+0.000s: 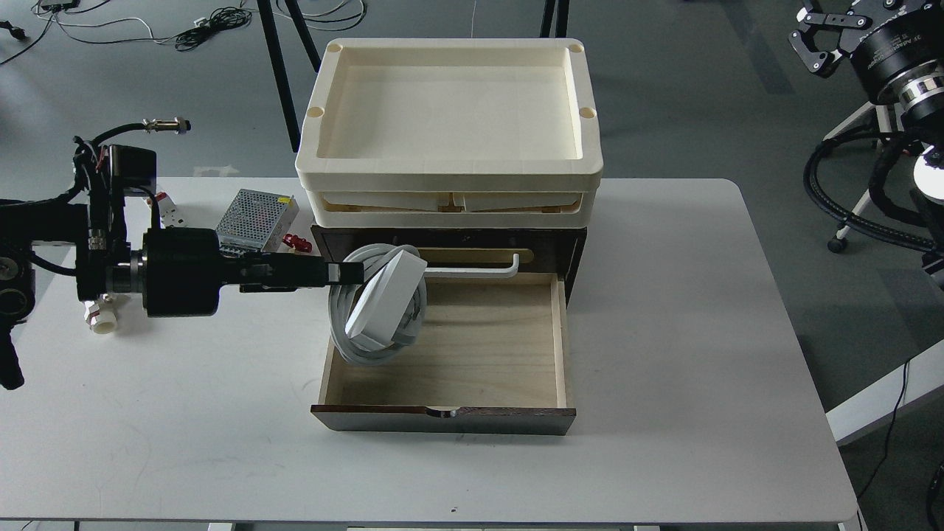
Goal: Put charging cable into cabinet
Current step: 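Lower the power strip into the drawer and open the left gripper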
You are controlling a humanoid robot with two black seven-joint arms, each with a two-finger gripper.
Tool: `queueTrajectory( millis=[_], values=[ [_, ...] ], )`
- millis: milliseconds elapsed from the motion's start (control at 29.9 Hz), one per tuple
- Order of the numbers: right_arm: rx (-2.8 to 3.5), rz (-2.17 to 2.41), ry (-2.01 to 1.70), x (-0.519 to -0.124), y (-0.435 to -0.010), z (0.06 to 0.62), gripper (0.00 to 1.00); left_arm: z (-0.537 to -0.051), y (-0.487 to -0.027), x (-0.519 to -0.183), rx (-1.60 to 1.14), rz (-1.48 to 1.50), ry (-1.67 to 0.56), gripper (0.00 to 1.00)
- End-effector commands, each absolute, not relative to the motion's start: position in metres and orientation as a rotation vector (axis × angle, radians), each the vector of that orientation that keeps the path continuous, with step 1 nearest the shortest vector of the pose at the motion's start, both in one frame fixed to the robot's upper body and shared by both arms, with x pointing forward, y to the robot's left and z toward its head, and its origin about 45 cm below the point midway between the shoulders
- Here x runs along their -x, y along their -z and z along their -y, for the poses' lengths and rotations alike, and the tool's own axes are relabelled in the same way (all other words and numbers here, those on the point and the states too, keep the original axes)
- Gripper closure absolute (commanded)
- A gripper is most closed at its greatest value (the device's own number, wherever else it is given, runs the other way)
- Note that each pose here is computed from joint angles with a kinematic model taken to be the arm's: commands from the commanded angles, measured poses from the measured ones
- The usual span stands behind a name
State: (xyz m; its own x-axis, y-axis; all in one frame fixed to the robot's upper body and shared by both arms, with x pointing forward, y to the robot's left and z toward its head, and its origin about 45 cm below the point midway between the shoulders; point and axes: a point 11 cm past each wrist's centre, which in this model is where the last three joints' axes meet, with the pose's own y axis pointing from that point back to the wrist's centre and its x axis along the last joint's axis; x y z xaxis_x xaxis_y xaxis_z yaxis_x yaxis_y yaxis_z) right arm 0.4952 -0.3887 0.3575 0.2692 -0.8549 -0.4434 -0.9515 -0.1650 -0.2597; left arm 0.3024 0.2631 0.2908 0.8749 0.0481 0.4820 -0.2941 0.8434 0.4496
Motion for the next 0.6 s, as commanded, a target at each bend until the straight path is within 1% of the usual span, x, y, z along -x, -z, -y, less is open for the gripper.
queueTrajectory(
  millis=[0, 100, 234, 401, 568],
  values=[
    [2.062, -1.623, -0.262, -0.496, -0.359, 0.388, 0.01, -0.25, -0.289, -0.306, -0.511, 0.481, -0.179, 0.9],
    [2.063, -1.623, -0.26, -0.496, -0.36, 0.388, 0.01, -0.245, -0.286, -0.307, -0.502, 0.486, -0.18, 0.9],
    [2.063, -1.621, -0.261, -0.496, -0.36, 0.388, 0.01, -0.242, -0.279, -0.316, -0.508, 0.484, -0.186, 0.9],
    [2.062, -1.624, -0.259, -0.496, -0.361, 0.389, 0.01, -0.257, -0.264, -0.328, -0.551, 0.46, -0.23, 0.89],
    [2.061, -1.627, -0.256, -0.496, -0.361, 0.391, 0.01, -0.265, -0.248, -0.322, -0.575, 0.42, -0.235, 0.89]
  ],
)
